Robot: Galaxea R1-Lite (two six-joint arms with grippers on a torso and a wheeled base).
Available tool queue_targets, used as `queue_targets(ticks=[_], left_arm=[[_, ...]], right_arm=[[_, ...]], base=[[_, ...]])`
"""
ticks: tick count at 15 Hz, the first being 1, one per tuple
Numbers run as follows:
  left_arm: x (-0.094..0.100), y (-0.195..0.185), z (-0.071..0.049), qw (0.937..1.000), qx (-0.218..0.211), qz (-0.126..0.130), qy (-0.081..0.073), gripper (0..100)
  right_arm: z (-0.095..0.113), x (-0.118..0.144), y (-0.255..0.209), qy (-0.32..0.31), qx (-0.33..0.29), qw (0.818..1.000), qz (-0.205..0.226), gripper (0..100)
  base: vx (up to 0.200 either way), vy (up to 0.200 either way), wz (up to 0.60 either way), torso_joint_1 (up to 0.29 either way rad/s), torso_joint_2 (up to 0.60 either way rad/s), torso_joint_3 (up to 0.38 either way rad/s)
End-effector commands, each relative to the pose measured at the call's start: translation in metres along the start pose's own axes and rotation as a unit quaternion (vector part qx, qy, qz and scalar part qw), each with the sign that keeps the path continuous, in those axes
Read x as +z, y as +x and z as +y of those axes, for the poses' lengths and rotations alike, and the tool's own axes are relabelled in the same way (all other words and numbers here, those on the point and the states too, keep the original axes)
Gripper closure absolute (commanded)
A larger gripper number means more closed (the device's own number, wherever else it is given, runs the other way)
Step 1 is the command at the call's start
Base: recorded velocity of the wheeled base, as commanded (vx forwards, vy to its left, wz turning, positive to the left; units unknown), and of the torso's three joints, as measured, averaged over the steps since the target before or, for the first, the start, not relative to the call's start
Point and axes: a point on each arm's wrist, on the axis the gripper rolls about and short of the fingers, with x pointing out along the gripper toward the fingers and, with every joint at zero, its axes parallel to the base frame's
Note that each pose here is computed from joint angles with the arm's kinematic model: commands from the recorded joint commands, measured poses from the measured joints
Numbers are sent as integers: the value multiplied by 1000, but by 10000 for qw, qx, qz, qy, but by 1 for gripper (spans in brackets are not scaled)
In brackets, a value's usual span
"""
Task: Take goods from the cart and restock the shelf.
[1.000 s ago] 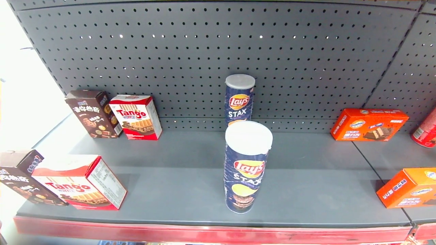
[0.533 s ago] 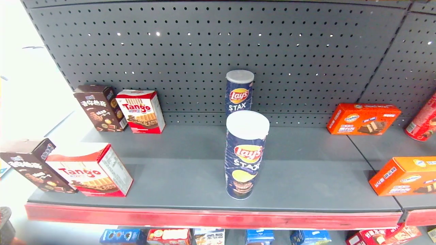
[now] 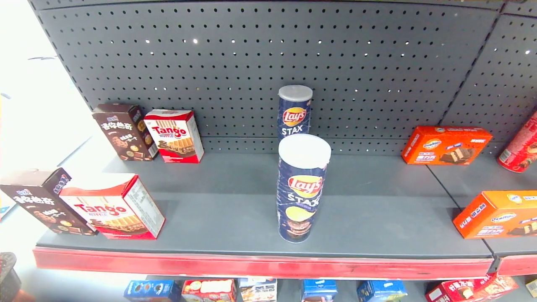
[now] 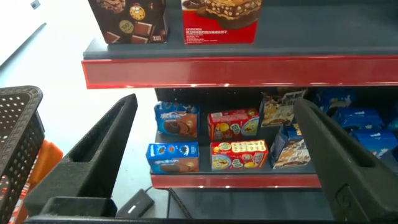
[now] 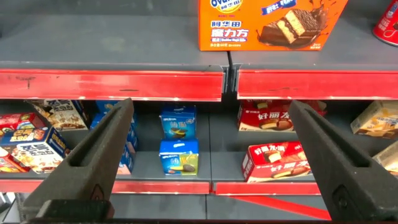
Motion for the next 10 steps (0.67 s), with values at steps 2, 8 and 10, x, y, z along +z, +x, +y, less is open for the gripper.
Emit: queue_targets(ticks=[2, 8, 10], left_arm=[[0, 0, 0, 10000, -4, 6, -1, 0], [0, 0, 0, 10000, 11, -2, -1, 0], [0, 0, 0, 10000, 11, -2, -1, 0]], right_arm=[[0, 0, 0, -2, 2, 10000, 4, 0], [0, 0, 0, -2, 2, 10000, 4, 0], [0, 0, 0, 14, 2, 10000, 4, 0]], base=[[0, 0, 0, 0, 0, 0], [0, 0, 0, 0, 0, 0], [0, 0, 0, 0, 0, 0]])
